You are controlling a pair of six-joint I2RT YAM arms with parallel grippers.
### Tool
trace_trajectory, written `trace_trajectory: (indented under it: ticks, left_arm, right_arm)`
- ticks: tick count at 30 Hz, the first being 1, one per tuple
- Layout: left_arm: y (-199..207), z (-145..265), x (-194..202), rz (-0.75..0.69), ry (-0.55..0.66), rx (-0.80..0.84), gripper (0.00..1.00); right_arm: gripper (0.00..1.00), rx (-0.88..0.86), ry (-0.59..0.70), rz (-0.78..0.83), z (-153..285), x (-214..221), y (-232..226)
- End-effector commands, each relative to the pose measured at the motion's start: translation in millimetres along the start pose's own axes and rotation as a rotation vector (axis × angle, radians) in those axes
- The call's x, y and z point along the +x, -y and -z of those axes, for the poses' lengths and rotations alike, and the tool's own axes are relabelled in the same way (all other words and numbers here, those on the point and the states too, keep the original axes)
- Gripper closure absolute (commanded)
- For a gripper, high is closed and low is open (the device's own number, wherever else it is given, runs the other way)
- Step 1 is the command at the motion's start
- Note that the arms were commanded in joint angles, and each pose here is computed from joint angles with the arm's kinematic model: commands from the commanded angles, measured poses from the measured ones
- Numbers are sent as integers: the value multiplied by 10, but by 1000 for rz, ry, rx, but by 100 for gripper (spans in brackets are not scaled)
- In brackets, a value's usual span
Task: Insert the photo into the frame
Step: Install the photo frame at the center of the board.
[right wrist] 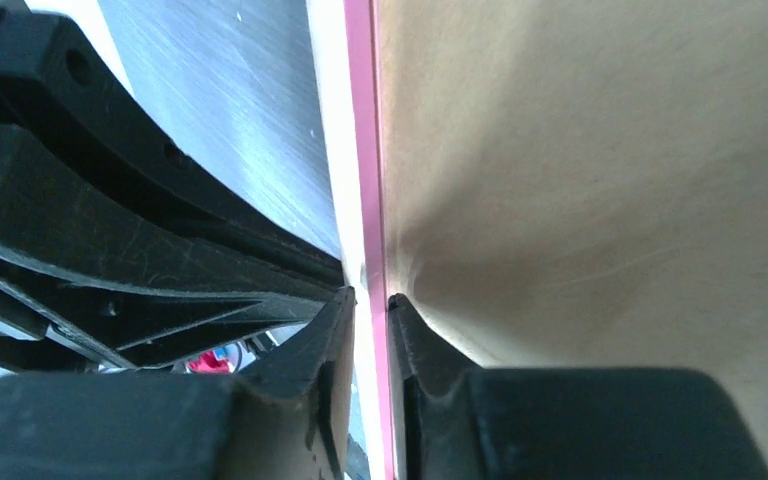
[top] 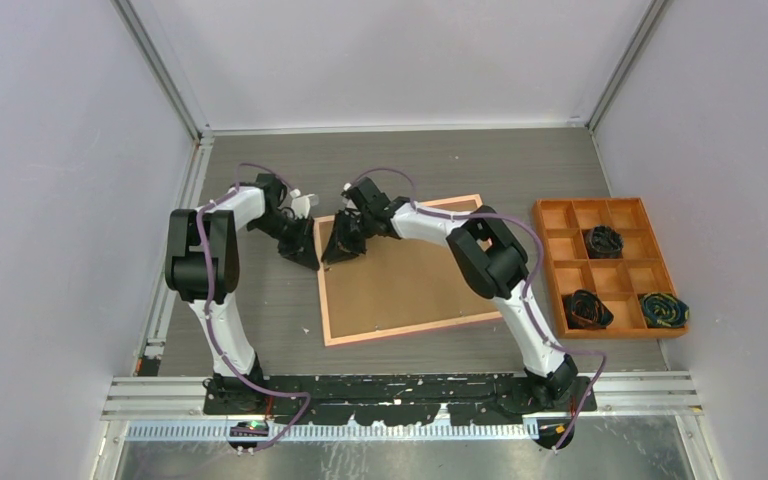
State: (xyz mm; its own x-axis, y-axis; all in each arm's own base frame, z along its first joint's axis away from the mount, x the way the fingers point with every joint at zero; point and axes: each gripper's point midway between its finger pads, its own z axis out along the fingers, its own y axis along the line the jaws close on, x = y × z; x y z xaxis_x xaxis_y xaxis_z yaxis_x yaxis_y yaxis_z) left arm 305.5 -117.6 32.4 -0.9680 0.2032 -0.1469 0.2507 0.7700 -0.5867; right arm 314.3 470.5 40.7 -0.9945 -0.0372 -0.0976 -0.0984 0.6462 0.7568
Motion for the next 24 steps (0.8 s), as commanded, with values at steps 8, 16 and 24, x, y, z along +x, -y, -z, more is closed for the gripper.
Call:
trace_trajectory:
  ticks: [8, 16, 24]
  left_arm:
    - [-238, 44, -256, -100, 71, -93, 91]
    - [-247, 21, -230, -96, 69, -91, 91]
    - [-249, 1, -220, -94, 67, -85, 91]
  right_arm:
    - [68, -70, 114, -31, 243, -19, -151]
    - [68, -42, 104, -82, 51, 188, -57]
    - [73, 32, 171, -104, -49, 111, 49]
